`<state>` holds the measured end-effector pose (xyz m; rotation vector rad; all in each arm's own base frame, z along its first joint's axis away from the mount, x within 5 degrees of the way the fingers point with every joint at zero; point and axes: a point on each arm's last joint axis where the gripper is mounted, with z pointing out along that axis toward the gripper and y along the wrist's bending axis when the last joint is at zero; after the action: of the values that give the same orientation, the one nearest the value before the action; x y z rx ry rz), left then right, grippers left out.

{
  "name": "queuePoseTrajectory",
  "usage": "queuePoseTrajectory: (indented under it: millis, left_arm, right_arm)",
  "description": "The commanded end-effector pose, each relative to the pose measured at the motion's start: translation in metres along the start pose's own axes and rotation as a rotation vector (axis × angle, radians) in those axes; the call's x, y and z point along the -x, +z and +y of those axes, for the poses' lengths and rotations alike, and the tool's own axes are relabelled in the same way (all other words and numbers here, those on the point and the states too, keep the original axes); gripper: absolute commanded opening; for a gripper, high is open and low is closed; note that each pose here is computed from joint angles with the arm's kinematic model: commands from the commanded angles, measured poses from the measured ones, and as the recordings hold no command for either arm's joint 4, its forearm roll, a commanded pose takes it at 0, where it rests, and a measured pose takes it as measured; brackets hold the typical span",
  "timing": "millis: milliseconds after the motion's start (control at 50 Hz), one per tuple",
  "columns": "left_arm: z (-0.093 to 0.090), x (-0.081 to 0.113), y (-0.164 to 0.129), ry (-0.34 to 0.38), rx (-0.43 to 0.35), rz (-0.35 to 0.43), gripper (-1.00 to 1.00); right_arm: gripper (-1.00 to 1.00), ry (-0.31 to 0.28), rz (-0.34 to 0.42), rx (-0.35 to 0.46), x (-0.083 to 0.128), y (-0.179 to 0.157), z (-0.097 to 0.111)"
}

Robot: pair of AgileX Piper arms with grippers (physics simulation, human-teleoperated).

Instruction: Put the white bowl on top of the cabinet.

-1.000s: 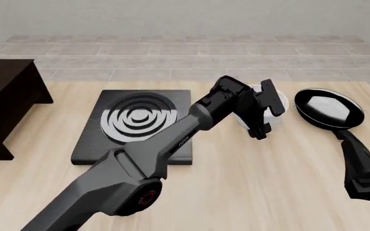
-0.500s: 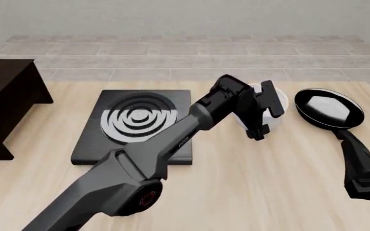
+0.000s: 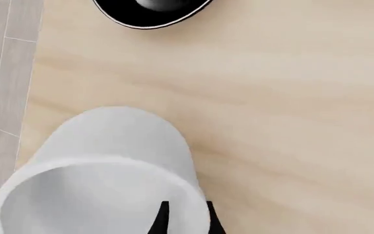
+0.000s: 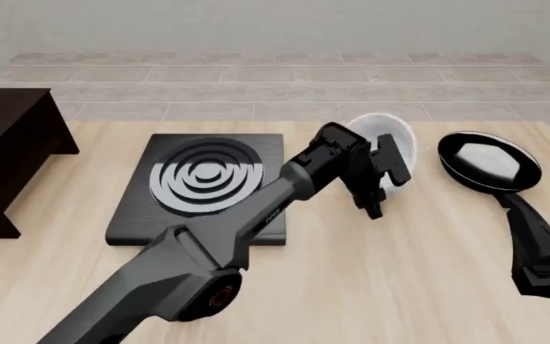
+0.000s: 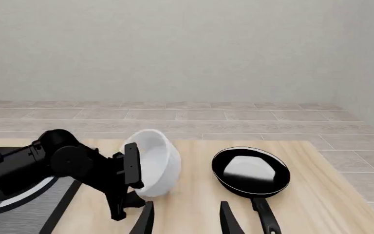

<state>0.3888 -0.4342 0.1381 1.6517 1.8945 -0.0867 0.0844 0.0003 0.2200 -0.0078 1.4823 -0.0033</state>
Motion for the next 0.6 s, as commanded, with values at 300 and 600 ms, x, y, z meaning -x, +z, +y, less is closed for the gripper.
queuePoseTrajectory:
  millis: [300, 600]
  left_arm:
    - [0.001, -0.023, 0.03, 0.006, -0.008, 0.017, -1.0]
    - [0.025, 0.0, -0.001, 0.042, 0.105, -0.122, -1.0]
  right_arm:
    - [1.0, 0.0, 0.0, 0.0, 0.0, 0.0, 0.0]
    - [1.0, 0.0, 0.0, 0.0, 0.0, 0.0, 0.0]
